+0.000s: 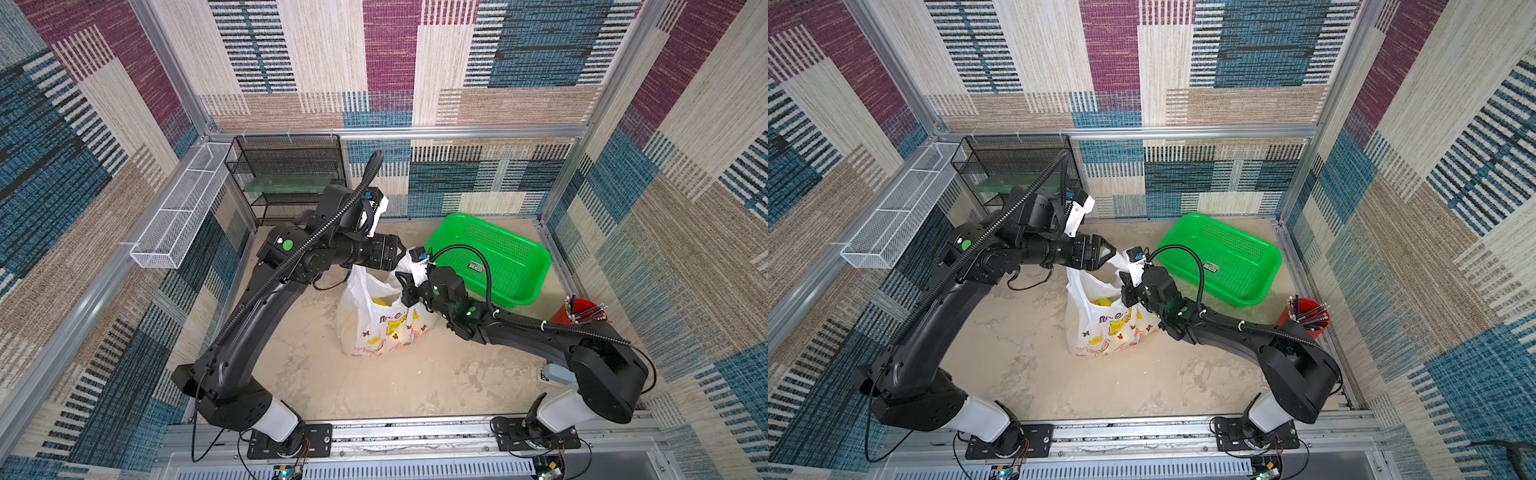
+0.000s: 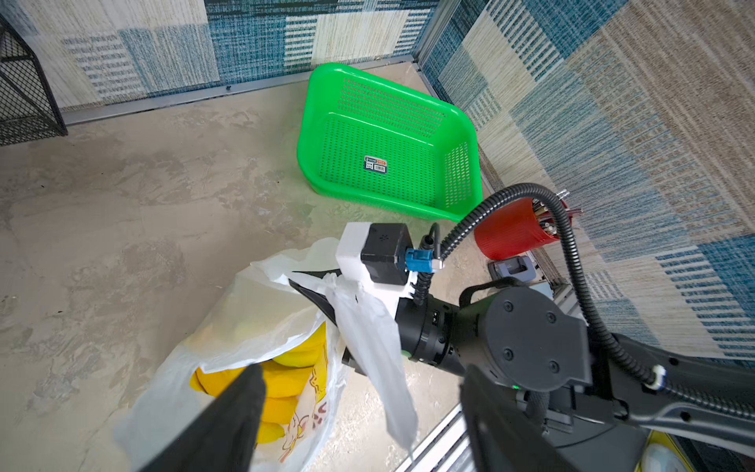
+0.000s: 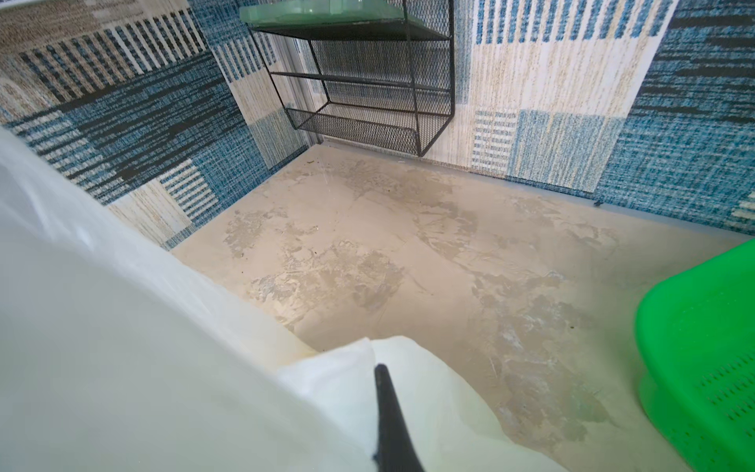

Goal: Place the banana into a plastic bag & tie a knot
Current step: Adjust the plastic bag at the center of the board.

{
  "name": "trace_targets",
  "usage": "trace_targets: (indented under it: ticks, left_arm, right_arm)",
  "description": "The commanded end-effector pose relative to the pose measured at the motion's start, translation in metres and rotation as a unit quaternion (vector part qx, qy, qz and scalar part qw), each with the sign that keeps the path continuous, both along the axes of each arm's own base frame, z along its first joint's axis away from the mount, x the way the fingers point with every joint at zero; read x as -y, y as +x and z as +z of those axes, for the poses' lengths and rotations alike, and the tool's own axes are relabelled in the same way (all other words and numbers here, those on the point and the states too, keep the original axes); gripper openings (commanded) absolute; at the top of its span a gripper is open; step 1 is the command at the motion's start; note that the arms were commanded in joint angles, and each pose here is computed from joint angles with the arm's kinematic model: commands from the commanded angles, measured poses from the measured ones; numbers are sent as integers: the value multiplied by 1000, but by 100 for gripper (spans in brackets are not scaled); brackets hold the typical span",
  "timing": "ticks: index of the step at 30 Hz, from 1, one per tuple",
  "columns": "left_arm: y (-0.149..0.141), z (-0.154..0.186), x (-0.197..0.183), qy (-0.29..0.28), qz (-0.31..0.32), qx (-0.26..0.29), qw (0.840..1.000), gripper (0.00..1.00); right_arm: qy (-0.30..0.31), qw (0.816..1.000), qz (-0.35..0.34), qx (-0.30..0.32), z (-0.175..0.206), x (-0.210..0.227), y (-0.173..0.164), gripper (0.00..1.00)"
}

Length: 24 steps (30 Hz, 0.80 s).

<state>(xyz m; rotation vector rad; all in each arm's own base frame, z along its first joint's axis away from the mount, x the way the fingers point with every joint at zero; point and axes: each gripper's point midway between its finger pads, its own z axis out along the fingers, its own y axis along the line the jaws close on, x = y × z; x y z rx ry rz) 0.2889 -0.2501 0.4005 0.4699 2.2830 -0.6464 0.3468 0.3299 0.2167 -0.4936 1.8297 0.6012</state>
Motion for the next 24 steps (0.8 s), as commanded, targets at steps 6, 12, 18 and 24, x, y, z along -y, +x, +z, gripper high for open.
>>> trace_targets:
  ticks: [6,12,18,24]
  left_arm:
    - [0,7,7,-7,-36,-3,999,76]
    - [-2,-17,14,35,-76,-30,996,66]
    - [-3,-30,18,60,-85,-45,994,55]
    - [-3,-29,21,57,-77,-47,994,5]
  right_arm:
    - [-10,1000,-3,17,7,0,0,0]
    - [-9,1000,-1,18,9,0,-1,0]
    - [-8,1000,1,19,11,0,-2,0]
    - [-8,1000,1,16,11,0,-3,0]
